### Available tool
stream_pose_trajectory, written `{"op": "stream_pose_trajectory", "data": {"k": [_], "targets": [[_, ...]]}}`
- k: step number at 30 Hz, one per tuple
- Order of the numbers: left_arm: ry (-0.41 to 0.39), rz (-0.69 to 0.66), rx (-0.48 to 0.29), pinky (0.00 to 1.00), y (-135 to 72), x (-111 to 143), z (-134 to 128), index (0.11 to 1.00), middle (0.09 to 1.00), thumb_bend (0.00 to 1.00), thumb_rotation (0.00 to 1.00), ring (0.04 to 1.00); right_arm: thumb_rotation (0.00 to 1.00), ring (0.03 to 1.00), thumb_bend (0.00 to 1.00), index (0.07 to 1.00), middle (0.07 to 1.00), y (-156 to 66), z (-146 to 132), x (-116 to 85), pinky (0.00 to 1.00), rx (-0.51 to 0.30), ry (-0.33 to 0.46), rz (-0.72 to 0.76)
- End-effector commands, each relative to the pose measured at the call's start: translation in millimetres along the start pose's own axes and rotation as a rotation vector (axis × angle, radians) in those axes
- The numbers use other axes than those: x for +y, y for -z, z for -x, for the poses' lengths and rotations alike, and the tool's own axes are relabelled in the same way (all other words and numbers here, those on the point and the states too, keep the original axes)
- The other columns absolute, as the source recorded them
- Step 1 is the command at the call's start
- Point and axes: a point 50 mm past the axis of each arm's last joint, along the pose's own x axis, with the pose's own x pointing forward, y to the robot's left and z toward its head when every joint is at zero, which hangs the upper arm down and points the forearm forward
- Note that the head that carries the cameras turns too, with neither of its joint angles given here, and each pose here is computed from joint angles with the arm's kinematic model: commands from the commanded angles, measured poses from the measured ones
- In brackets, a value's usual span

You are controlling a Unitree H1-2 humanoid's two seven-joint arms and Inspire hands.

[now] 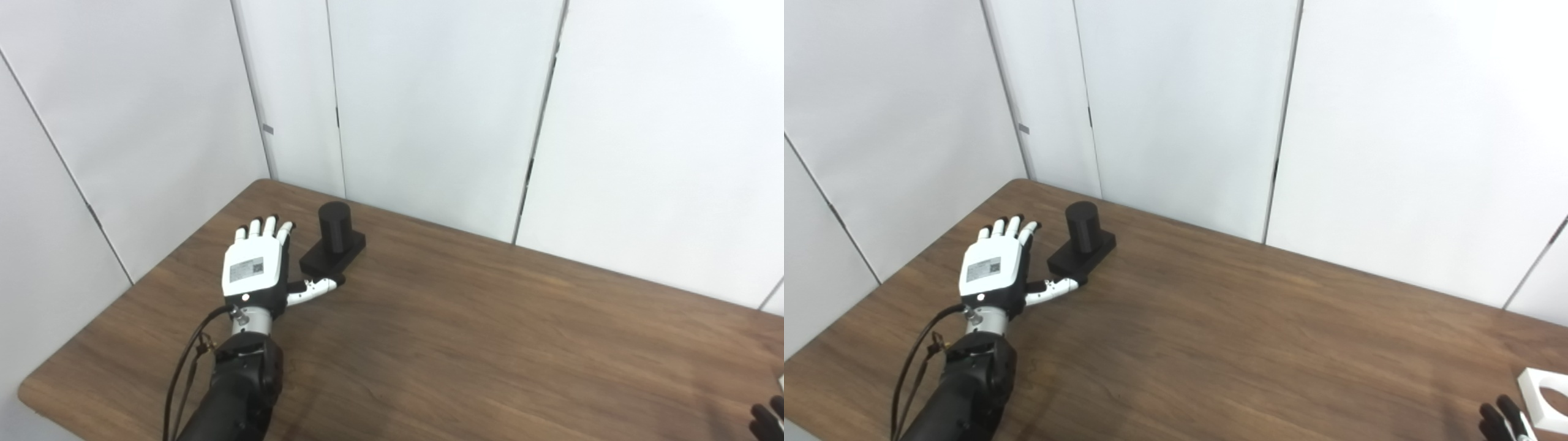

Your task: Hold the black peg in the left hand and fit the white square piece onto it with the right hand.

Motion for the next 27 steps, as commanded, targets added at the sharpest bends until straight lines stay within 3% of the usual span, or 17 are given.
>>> {"op": "stream_pose_trajectory", "data": {"k": [1,12,27], "targets": [[-0.089,-0.033,-0.007,1.00,-6,19,-25,0.872,0.967,0.95,0.81,1.000,1.00,0.942,0.72,0.942,0.919,13,53,-8,0.94,0.061,0.018,0.033],[-0.005,-0.060,0.038,1.00,-10,-3,-57,0.869,0.947,0.99,0.82,0.982,1.00,0.945,0.71,0.936,0.921,11,52,-5,0.96,0.061,0.017,0.039],[-0.003,-0.038,0.032,0.98,-29,-14,-76,0.854,0.921,0.97,0.78,0.942,1.00,0.947,0.68,0.930,0.910,11,52,-2,0.95,0.065,0.016,0.037]]}}
